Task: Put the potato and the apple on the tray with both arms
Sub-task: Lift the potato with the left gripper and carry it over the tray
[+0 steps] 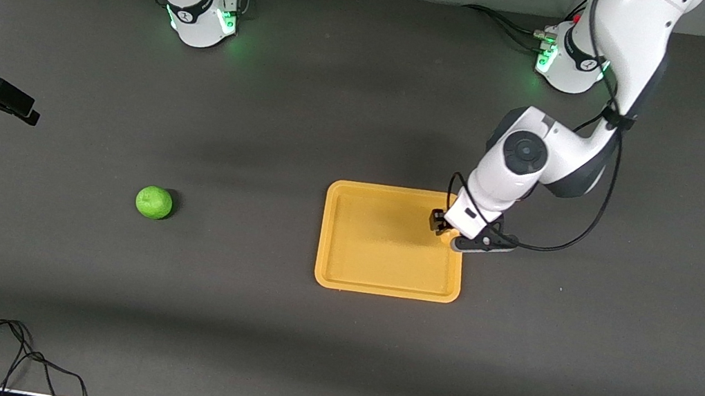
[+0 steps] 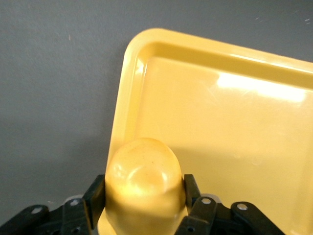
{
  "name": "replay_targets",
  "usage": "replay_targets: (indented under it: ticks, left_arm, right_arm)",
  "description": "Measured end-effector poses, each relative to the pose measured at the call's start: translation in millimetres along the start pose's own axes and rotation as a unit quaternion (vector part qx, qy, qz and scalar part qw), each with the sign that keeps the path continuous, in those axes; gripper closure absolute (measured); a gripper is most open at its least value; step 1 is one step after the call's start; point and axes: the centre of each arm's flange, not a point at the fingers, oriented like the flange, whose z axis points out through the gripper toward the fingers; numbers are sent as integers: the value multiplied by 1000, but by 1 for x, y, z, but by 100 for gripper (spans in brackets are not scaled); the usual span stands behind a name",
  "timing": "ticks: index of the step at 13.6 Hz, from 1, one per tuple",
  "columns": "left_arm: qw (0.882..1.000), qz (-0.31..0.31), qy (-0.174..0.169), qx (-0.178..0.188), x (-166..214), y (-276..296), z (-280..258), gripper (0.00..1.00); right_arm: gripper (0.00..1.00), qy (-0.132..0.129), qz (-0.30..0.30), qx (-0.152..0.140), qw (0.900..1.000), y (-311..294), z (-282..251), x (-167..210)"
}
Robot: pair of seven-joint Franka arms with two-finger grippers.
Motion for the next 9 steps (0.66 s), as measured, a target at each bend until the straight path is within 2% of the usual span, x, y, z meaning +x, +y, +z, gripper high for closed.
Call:
replay_targets:
  ticks: [5,9]
  left_arm:
    - [1000,-27,7,5,-5,26,41,31]
    - [1000,-28,9,6,0,32,52,31]
  right_arm:
    - [0,0,0,0,1000,0,0,0]
    - [0,0,0,0,1000,0,0,0]
